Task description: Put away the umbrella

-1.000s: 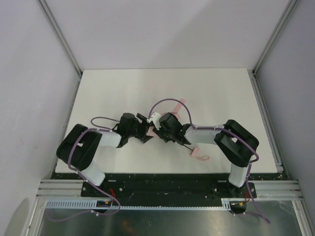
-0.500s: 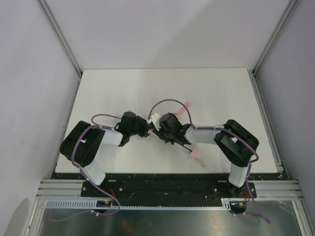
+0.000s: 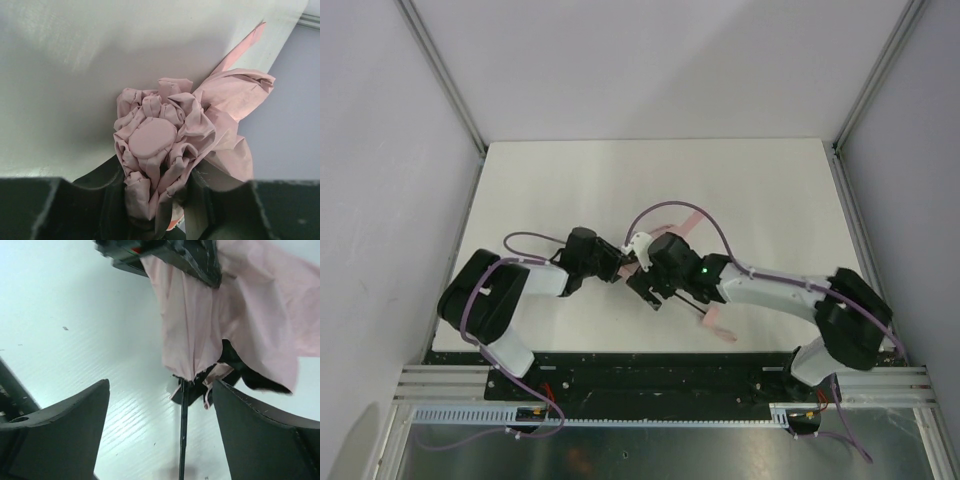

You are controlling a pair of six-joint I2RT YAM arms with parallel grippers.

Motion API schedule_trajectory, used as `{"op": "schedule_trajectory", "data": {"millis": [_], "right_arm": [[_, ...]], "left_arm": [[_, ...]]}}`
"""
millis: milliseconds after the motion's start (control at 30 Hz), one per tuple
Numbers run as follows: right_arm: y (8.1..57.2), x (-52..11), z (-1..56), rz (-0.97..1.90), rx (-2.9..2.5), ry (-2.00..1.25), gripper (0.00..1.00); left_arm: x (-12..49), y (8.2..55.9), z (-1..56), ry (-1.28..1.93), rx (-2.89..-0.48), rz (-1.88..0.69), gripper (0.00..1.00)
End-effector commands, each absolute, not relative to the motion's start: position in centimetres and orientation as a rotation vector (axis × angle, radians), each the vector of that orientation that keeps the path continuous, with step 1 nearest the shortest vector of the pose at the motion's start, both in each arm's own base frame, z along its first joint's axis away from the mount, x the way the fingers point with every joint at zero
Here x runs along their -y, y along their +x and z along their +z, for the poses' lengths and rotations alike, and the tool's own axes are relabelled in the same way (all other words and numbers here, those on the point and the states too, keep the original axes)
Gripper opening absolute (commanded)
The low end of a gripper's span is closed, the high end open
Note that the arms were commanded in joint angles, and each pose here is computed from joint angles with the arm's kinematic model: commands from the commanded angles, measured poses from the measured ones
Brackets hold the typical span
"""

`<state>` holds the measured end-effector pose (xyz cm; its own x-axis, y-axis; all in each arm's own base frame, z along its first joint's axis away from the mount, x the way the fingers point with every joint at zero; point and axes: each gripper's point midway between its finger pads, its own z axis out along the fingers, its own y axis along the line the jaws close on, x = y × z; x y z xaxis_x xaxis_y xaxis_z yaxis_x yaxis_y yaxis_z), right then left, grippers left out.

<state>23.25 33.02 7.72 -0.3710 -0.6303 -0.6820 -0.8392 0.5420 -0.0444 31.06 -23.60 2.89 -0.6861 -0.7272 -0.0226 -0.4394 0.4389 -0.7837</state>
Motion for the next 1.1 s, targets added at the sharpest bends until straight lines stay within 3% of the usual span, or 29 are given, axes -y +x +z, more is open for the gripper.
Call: {"op": "schedule_trajectory", "data": {"millis": [0, 200, 433, 667, 767, 933, 1067], "right_arm": [[21.5, -33.0, 13.4, 0.368, -2.022, -1.147, 0.88], [23.9, -35.6, 14.1, 0.194, -1.819, -1.163, 0.85], [27.4, -37.1, 9.1, 0.073, -1.77, -1.235, 0.73], [28.4, -37.9, 5.2, 0.126, -1.81, -1.266, 0.64], [28.3, -37.5, 2.8, 0.132, -1.873, -1.281, 0.49], [26.1, -35.9, -1.2, 0.203, -2.072, -1.316, 0.08], [22.5, -34.1, -3.7, 0.351, -2.316, -1.32, 0.0]], "left_arm": [[19.8, 27.7, -2.1, -1.119, -2.542, -0.737, 0.0], [20.0, 26.1, -1.9, -1.179, -2.648, -0.703, 0.0], [19.7, 24.5, -2.2, -1.228, -2.739, -0.634, 0.0], [19.7, 23.7, -2.4, -1.28, -2.794, -0.601, 0.0], [20.0, 23.4, -2.4, -1.295, -2.816, -0.615, 0.0], [20.7, 23.5, -1.9, -1.287, -2.834, -0.66, 0.0], [21.2, 24.0, -1.5, -1.261, -2.839, -0.695, 0.0]]}}
